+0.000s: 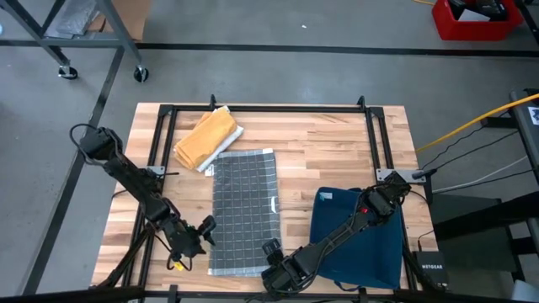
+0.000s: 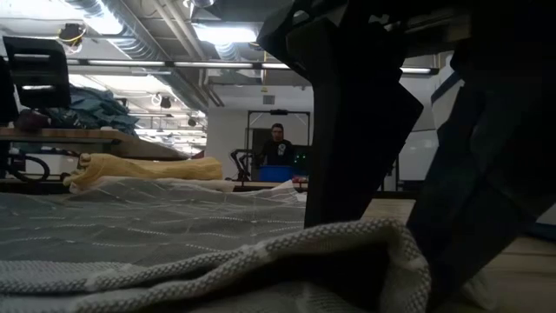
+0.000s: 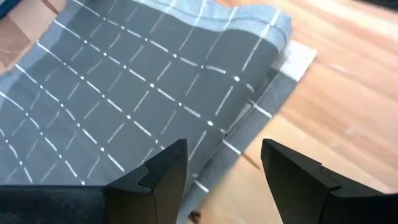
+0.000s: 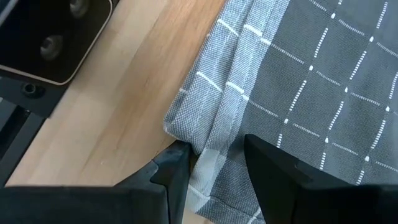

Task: Fold towel
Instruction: Fold the gray towel

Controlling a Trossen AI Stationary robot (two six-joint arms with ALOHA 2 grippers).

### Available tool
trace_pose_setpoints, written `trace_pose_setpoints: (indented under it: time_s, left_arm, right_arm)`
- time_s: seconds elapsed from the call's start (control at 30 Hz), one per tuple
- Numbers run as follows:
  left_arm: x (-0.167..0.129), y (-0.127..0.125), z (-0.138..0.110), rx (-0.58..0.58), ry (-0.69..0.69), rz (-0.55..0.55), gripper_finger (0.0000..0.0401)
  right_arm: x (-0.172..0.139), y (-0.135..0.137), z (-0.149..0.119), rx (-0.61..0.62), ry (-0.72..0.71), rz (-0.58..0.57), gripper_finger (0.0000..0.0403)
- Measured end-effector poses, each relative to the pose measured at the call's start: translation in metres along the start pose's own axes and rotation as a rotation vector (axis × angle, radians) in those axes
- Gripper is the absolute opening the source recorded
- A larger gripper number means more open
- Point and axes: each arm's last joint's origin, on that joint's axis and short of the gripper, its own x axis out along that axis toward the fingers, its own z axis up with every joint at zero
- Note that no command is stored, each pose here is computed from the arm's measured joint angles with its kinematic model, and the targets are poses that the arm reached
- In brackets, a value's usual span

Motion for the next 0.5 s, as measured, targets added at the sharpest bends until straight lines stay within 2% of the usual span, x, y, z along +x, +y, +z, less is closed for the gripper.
trace_pose_setpoints:
  time_s: [0.3, 0.5]
  left_arm:
    - [0.013, -0.004, -0.007, 0.082, 0.057, -0.002, 0.0198]
    - [0.018, 0.0, -0.006, 0.054, 0.037, 0.015, 0.0198]
  right_arm:
    - [0.0, 0.0, 0.0, 0.0, 0.0, 0.0, 0.0156]
    - [0.0, 0.0, 0.0, 0.0, -0.004, -0.001, 0.0156]
